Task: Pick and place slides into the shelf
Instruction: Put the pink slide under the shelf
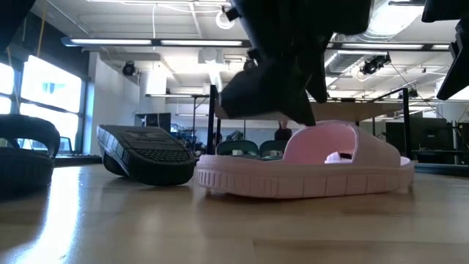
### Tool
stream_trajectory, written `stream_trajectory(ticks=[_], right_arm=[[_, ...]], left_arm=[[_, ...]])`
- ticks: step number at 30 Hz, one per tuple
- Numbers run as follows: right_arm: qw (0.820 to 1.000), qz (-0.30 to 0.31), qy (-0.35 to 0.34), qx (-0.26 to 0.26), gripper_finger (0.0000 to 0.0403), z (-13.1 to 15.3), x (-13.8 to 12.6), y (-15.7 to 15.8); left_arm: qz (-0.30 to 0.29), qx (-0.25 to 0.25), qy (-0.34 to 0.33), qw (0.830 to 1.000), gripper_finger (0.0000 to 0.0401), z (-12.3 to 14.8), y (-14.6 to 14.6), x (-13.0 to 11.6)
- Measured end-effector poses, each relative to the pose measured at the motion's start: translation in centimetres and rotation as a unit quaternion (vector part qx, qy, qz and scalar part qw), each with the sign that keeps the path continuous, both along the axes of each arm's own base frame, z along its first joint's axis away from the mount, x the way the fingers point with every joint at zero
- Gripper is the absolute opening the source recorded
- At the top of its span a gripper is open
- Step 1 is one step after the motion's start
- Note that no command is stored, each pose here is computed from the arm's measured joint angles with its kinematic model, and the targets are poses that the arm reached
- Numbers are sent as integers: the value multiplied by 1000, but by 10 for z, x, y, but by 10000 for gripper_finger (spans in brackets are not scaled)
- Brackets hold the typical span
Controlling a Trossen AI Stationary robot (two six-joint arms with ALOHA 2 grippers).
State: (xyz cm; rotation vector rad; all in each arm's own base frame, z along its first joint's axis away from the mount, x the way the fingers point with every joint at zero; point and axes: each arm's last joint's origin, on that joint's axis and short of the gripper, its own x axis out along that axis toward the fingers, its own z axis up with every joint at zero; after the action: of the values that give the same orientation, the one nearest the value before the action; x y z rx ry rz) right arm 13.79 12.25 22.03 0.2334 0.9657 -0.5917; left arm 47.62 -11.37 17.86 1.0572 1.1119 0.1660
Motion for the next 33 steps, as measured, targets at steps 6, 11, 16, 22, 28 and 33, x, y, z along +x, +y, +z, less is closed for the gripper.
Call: stream_trajectory(ticks=[6,11,16,22,28,33], right_arm=[[1000,0,-2,2,85,0,0,0],[1000,-8,-6,6,85,0,0,0],[1000,-10,-8,7,85,0,1,1],[1000,-10,-25,-6,85,1,1,0],[1000,-3,-27,-6,85,1,0,2],[999,10,-42,-19,85,2,-3,5]], left_arm=[[48,-13,13,999,251,27,2,-7],[89,-52,88,991,244,51,6,-26],[104,-205,218,949,210,57,7,-44],[97,-274,258,921,134,56,5,-47],[66,-314,281,905,43,39,5,-45],[64,-308,296,902,8,10,6,-47]])
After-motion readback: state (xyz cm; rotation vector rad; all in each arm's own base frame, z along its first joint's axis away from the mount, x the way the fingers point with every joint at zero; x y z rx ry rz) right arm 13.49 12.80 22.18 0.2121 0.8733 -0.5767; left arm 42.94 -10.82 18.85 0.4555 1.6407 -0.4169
